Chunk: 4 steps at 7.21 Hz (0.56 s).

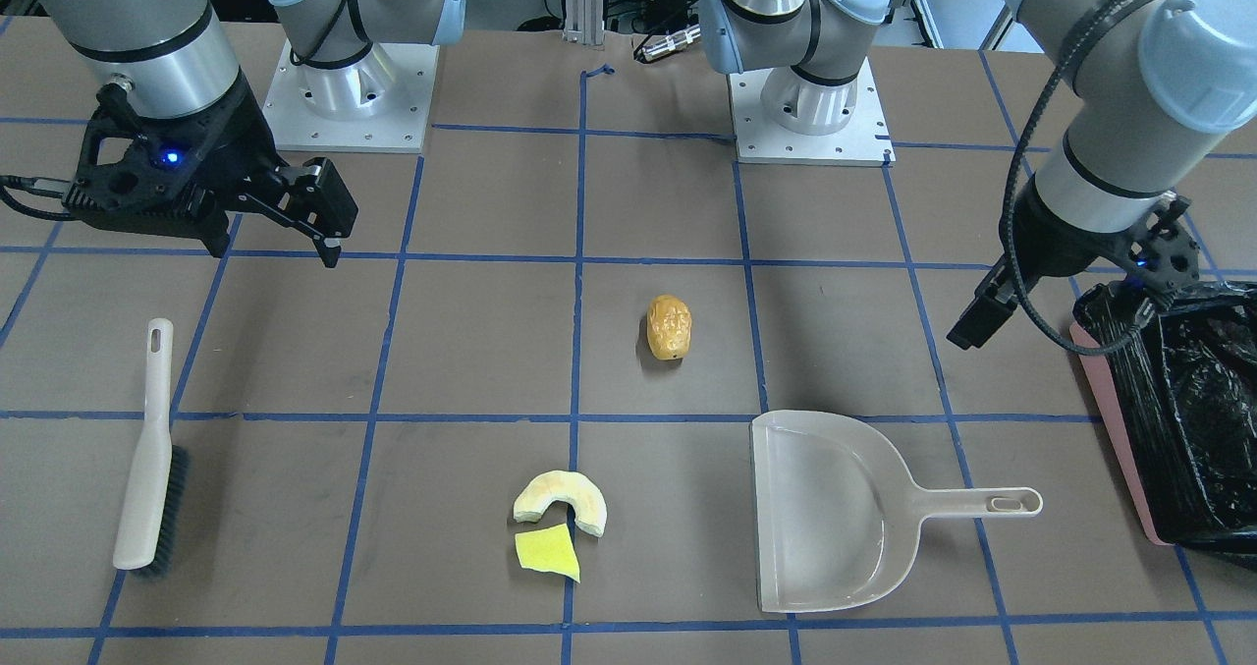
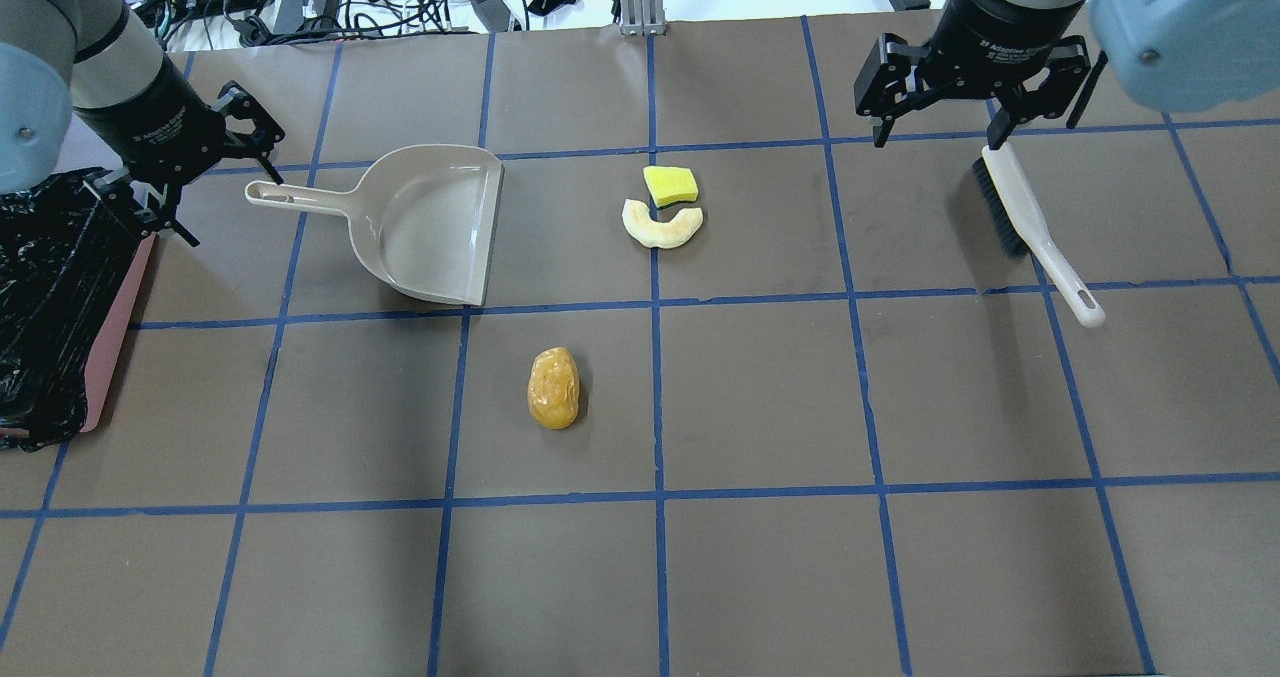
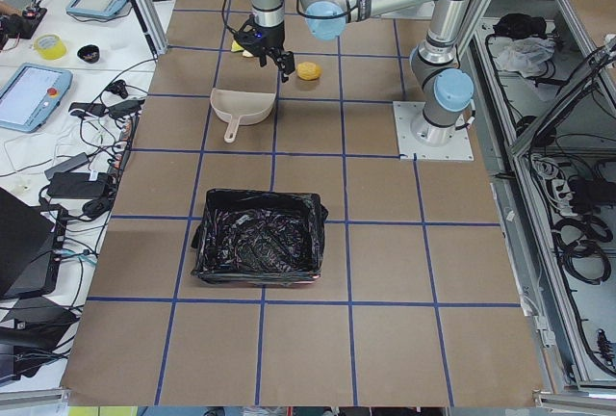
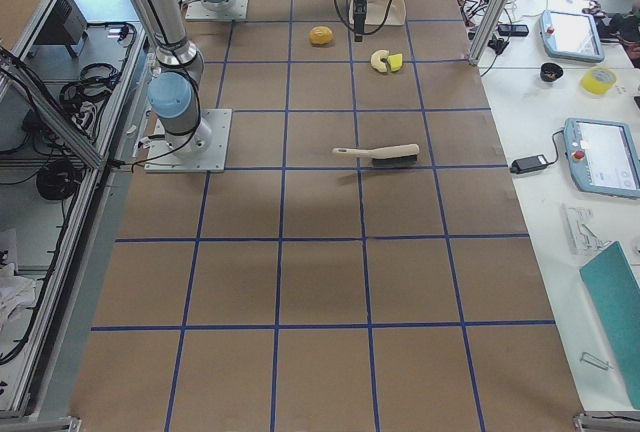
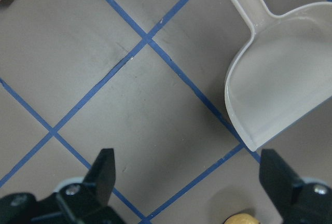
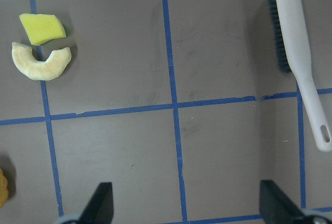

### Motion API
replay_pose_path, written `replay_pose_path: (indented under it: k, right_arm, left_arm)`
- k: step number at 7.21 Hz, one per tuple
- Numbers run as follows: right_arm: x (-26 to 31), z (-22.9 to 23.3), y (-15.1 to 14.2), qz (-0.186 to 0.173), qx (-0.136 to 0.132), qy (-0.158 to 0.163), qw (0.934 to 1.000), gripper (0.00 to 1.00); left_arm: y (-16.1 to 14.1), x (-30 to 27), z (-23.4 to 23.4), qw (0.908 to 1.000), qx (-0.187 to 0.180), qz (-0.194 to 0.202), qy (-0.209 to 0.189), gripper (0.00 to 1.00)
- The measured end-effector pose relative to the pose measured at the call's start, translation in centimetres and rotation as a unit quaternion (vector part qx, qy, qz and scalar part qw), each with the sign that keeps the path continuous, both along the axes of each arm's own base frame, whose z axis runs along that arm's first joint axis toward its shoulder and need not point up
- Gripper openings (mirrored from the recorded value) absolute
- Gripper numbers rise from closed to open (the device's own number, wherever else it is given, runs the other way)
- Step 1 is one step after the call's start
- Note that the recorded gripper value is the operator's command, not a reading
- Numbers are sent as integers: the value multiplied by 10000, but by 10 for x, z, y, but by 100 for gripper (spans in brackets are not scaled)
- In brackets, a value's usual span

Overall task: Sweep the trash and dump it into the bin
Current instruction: 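Lift the white dustpan by its handle with the left gripper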

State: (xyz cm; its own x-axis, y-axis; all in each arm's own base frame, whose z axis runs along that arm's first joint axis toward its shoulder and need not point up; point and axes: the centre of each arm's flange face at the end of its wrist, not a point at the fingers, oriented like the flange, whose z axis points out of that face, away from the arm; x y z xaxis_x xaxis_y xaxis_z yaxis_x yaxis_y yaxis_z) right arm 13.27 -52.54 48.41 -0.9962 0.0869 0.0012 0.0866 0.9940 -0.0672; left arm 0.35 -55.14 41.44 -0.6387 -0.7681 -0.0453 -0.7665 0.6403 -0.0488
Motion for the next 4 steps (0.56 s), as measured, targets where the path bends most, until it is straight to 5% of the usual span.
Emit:
replay_pose_path:
  k: [2,4]
  right_arm:
    - [0,-6,-4,31,32,-25,10000,100]
    - [-2,-11,-8,77,71,-23,9999,100]
  left_arm:
    - [-25,11,-31,9908,-171,1333,-129,100]
    - [-53,22,-67,9690,-266,2432,-328,100]
